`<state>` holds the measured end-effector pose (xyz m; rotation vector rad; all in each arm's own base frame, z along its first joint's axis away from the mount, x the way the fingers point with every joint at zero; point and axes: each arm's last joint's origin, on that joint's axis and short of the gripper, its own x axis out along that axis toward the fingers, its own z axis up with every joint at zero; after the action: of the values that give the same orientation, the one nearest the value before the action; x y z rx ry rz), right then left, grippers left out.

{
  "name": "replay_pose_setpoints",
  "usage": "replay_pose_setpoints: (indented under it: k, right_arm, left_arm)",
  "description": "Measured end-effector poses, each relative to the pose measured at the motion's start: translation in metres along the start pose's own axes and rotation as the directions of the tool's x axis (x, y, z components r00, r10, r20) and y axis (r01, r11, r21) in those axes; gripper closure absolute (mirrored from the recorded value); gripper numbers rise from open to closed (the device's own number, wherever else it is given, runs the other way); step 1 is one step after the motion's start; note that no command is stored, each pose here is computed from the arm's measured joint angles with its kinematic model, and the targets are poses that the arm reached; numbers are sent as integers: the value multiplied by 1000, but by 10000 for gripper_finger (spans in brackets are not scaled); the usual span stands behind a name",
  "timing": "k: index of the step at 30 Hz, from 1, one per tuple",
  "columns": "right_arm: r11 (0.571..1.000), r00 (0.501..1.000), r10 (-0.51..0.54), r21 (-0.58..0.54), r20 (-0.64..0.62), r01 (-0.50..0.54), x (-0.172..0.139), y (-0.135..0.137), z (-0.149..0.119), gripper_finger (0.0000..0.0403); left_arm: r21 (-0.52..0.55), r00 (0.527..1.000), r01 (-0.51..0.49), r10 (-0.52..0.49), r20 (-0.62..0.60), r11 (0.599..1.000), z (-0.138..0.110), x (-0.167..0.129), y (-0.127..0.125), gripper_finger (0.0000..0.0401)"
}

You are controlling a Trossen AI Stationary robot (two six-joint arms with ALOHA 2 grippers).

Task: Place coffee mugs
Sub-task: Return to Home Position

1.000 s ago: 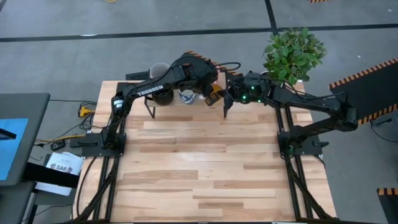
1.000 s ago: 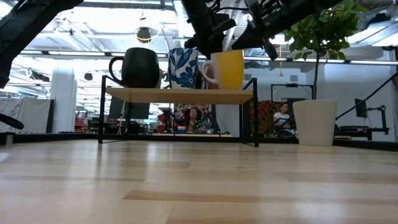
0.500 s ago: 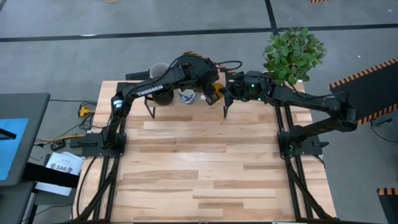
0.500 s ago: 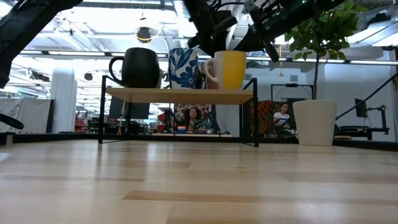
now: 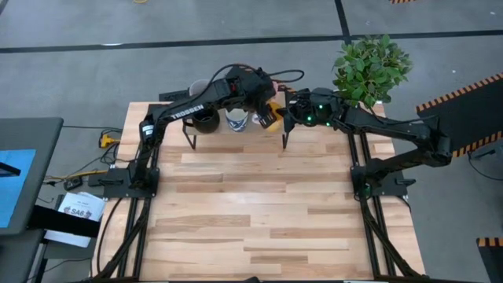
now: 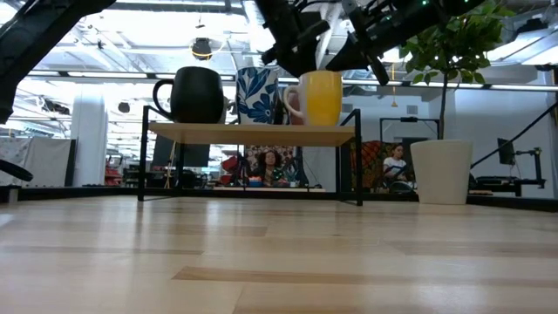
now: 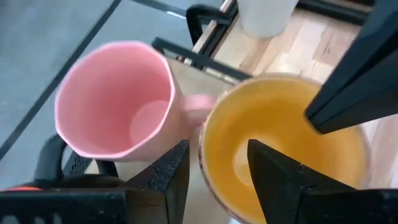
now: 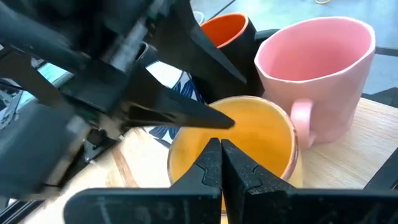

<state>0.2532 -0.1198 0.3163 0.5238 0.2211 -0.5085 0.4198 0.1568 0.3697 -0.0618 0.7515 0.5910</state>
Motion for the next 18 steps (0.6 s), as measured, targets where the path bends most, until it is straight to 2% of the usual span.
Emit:
replay_pose_setpoints:
  k: [10,14,18]
  right_arm:
    - [1000,1000,7,-17,5,-7,-1,1,2,385]
    - [999,999,24,-30,35,-23,-8,6,10,385]
    - [998,997,37,-49,61,-34,-20,8,15,385]
  left_arm:
    - [1,995,-14,14,102,1000,21,-30,12,254]
    - [-18,991,-1,4,137,1000,24,-53,17,254]
    - [-43,979,77,-67,195,996,27,-88,22,260]
